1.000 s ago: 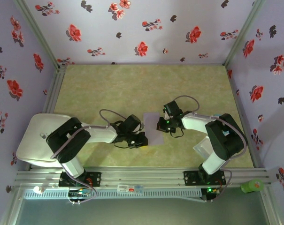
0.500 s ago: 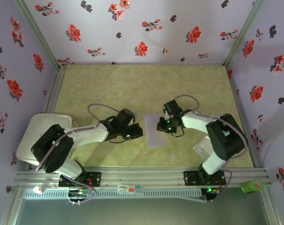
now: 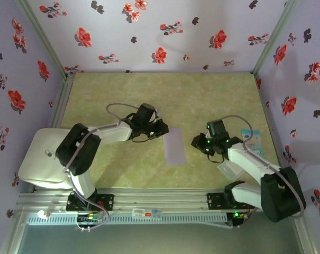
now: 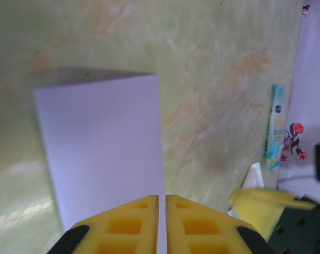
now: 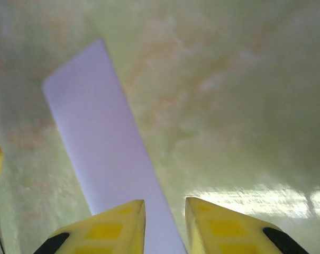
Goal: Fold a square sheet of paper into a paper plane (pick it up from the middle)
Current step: First fold the square sheet of paper in half at the center of the table, then move the paper to the center of the table.
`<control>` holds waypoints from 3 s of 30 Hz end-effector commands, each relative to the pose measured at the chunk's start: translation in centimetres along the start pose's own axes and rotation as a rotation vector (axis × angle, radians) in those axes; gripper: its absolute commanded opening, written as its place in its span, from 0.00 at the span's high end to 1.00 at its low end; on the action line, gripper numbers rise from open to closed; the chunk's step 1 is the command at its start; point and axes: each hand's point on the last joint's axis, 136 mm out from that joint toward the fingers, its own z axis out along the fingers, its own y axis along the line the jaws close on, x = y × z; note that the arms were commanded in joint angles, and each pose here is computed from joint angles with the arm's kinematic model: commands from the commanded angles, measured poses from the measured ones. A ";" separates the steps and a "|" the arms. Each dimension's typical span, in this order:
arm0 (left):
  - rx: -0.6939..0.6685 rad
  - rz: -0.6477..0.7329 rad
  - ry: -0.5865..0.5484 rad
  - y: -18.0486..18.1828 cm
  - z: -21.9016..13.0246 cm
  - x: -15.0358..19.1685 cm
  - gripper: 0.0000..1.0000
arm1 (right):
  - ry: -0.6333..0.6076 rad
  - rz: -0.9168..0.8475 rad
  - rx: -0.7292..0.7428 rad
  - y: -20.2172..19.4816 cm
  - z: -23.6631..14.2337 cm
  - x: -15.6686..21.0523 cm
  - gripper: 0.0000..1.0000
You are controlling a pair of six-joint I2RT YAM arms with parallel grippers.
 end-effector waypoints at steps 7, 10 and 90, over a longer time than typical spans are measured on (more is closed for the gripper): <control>0.026 -0.046 0.056 1.3 3.5 -1.6 0.88 | 0.031 0.100 -0.105 1.0 -0.4 1.2 0.71; 0.013 -0.050 0.056 2.1 3.7 -1.8 0.88 | 0.073 0.100 -0.119 1.2 -0.1 1.9 0.70; 0.011 0.144 0.030 0.1 2.7 -4.7 0.64 | 0.275 0.137 -0.315 4.9 6.0 0.8 0.62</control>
